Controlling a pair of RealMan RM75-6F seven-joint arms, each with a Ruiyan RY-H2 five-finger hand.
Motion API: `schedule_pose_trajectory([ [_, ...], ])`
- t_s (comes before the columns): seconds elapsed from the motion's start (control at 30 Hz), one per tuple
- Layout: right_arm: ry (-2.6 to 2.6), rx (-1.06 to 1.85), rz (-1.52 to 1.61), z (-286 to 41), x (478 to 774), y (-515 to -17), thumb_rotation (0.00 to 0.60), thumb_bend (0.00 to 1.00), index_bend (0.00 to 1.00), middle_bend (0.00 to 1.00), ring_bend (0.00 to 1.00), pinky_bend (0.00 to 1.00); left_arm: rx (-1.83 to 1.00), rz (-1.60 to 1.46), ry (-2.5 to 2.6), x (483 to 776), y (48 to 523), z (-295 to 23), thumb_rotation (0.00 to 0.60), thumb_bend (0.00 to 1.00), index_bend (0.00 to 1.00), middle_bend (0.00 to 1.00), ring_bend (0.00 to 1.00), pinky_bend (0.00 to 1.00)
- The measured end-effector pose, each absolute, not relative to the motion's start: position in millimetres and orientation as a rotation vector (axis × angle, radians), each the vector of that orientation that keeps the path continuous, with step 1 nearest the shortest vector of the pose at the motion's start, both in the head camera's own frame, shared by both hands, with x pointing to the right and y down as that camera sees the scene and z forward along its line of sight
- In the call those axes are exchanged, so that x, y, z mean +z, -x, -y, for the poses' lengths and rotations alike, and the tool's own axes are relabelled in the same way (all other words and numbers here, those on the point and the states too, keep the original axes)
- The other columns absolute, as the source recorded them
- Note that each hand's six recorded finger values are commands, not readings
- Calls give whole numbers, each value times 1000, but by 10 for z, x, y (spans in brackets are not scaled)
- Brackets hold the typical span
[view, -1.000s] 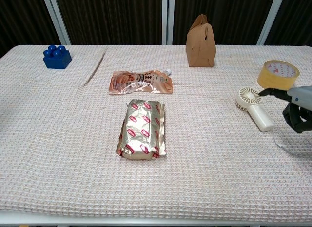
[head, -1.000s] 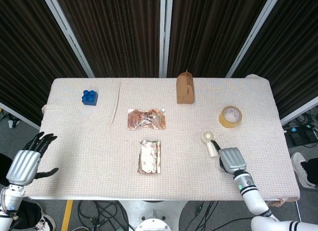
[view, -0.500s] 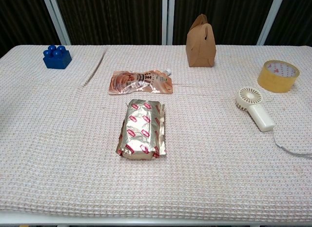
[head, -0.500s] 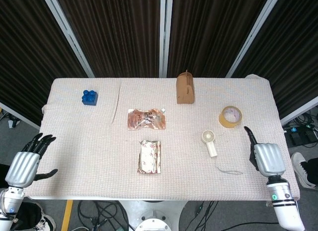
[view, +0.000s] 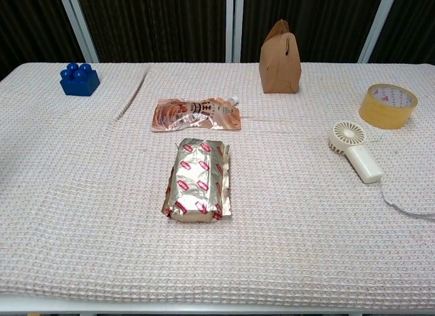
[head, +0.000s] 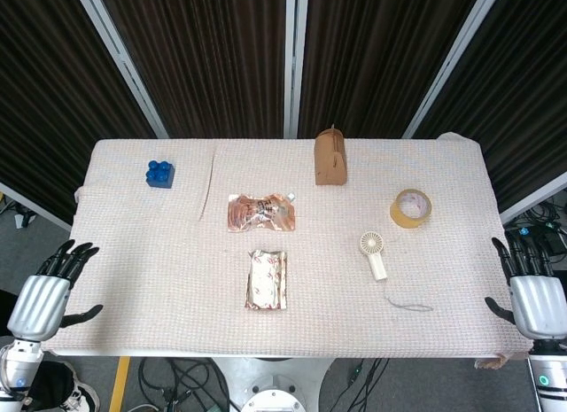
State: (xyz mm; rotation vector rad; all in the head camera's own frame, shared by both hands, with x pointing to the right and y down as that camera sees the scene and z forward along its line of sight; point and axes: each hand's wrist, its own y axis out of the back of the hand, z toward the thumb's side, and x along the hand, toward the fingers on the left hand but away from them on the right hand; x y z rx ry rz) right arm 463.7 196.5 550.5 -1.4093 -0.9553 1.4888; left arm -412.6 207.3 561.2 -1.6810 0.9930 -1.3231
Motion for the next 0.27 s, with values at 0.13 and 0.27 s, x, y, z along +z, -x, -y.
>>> schedule_pose_trajectory([
  [0.13,1402,1478,965,-2012,5472,-4684,600,0,0,0,0,0,-1322,-993,1666,5590,4140,-2058,600,0,122,104,33,212],
  [0.27,1409,1476,959,-2007,5524,-4673,600,0,0,0,0,0,-1326,-991,1661,5601,4151,-2048,600,0,122,103,33,212],
])
